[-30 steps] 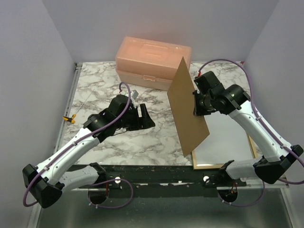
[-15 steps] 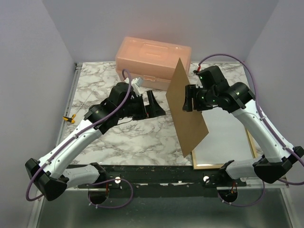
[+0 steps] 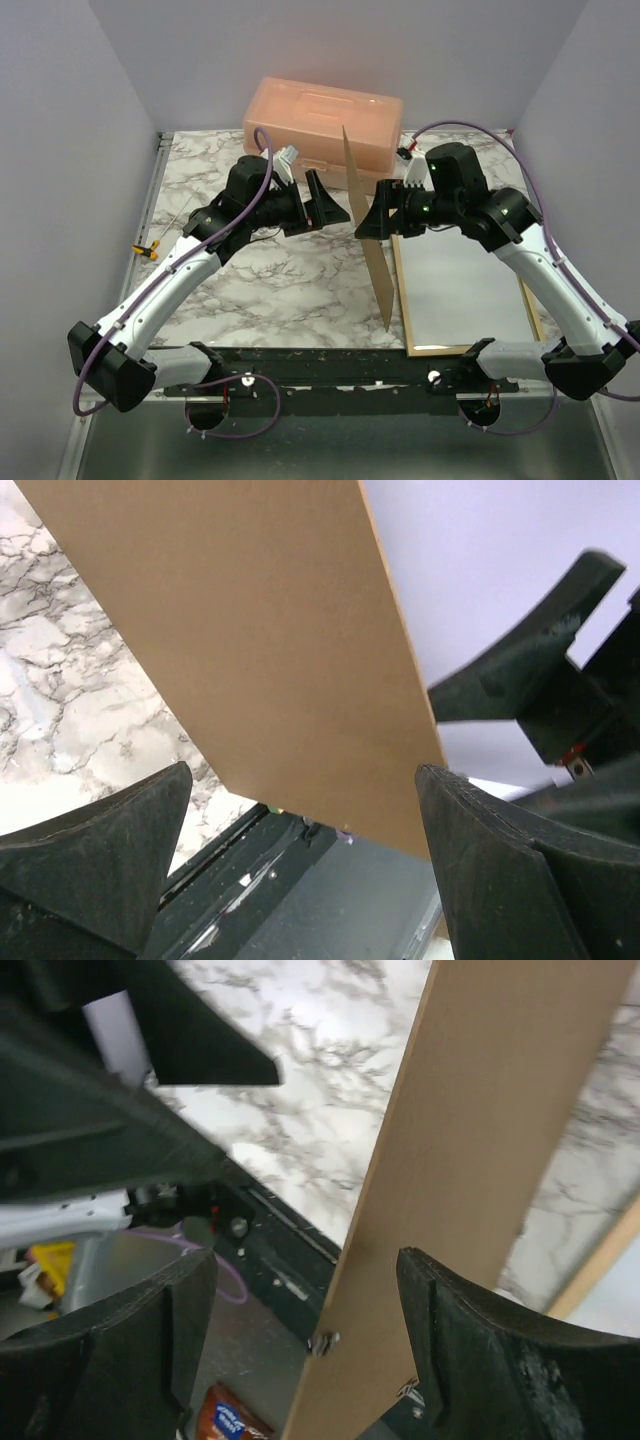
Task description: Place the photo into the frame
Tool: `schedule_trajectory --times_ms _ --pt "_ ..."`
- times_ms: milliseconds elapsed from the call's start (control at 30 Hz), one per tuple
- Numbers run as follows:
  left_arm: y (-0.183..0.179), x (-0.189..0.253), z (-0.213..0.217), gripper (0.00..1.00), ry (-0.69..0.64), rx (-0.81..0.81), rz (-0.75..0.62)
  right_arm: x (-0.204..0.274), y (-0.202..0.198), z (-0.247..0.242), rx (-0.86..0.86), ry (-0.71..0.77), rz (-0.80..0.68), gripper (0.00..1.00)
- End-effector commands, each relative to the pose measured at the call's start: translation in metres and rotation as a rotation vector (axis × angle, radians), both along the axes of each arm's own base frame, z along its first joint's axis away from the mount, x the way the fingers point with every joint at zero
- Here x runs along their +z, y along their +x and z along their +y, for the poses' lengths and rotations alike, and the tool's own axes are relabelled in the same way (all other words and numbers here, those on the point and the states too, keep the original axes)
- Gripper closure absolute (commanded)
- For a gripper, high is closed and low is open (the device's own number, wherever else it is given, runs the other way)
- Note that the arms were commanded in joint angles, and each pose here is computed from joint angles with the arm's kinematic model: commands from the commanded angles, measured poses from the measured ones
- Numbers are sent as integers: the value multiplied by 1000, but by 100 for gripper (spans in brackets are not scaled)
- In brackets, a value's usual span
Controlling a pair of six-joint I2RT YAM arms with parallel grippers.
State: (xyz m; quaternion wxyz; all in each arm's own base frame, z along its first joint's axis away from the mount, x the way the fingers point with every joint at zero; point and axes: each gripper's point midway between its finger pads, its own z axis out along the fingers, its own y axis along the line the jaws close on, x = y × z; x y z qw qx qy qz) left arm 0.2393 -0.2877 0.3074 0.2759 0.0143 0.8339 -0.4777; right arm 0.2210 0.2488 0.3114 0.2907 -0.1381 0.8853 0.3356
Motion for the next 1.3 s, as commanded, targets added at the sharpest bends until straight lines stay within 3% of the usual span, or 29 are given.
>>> schedule_trajectory --times_ms 0,200,433,900,1033,1167,1267 --pt "1 2 -5 1 -96 -56 -8 40 -25 24 134 253 -44 19" --pt "3 -21 -14 2 -108 -99 46 36 -25 23 83 313 -59 19" --pt "10 -51 9 22 25 19 35 10 -6 -5 -130 228 -83 21" --pt "16 -81 13 43 102 56 38 -13 -1 -5 -192 259 -57 21" --pt "16 -83 9 65 75 52 31 -20 3 -6 -220 250 -46 21" --pt "16 -84 16 97 94 79 23 -42 6 -9 -247 188 0 21" --pt "16 -78 27 100 109 128 1 -59 8 -15 -275 120 37 21"
